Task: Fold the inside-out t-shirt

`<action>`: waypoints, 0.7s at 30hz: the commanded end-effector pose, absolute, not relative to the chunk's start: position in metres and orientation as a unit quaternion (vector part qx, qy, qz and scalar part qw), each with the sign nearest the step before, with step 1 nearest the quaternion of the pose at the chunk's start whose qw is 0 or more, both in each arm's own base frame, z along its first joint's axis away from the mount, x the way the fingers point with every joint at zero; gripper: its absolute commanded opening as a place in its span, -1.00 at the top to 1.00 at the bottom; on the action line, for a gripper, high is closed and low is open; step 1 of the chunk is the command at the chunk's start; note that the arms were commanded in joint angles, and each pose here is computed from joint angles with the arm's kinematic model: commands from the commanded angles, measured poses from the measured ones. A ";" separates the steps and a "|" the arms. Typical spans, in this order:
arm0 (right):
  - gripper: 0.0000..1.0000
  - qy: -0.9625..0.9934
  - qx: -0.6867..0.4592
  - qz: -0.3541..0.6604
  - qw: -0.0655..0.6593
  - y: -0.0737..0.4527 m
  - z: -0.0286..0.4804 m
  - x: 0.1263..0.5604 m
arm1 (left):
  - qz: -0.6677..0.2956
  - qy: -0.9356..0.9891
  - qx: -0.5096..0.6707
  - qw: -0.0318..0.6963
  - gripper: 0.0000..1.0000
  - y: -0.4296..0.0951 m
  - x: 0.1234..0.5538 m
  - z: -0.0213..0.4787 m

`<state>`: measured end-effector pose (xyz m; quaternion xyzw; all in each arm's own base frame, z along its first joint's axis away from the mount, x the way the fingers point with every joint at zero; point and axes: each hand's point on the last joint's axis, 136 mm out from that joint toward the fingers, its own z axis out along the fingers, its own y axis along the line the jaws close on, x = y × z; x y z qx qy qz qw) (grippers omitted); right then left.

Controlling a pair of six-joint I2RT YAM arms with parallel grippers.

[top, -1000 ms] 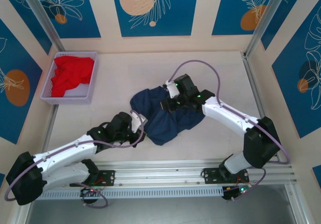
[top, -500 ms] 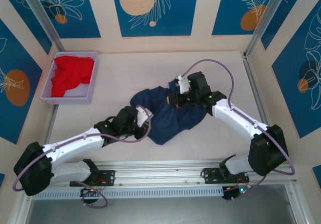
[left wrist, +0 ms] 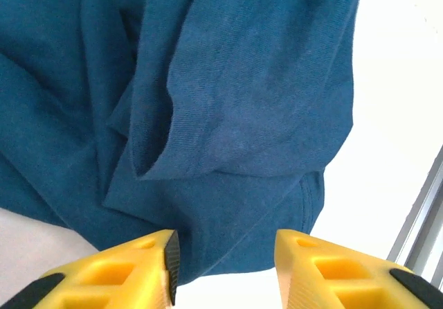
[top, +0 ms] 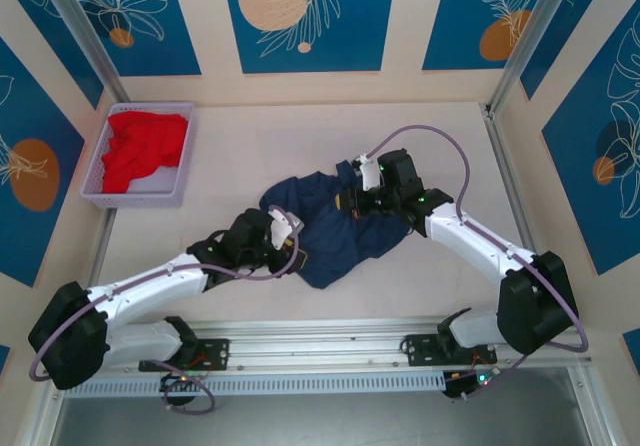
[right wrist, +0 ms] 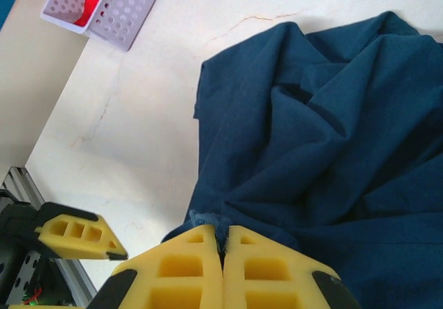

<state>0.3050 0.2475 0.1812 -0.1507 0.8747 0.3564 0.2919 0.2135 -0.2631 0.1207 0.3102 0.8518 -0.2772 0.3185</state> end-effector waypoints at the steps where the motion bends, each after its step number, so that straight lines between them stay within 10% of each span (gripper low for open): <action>1: 1.00 0.866 -0.141 0.369 0.308 0.246 0.195 0.305 | -0.327 0.849 0.279 0.309 0.02 -0.270 0.212 0.126; 21: 1.00 0.868 -0.138 0.367 0.304 0.248 0.188 0.303 | -0.383 0.886 0.106 0.238 -0.20 -0.297 0.258 0.131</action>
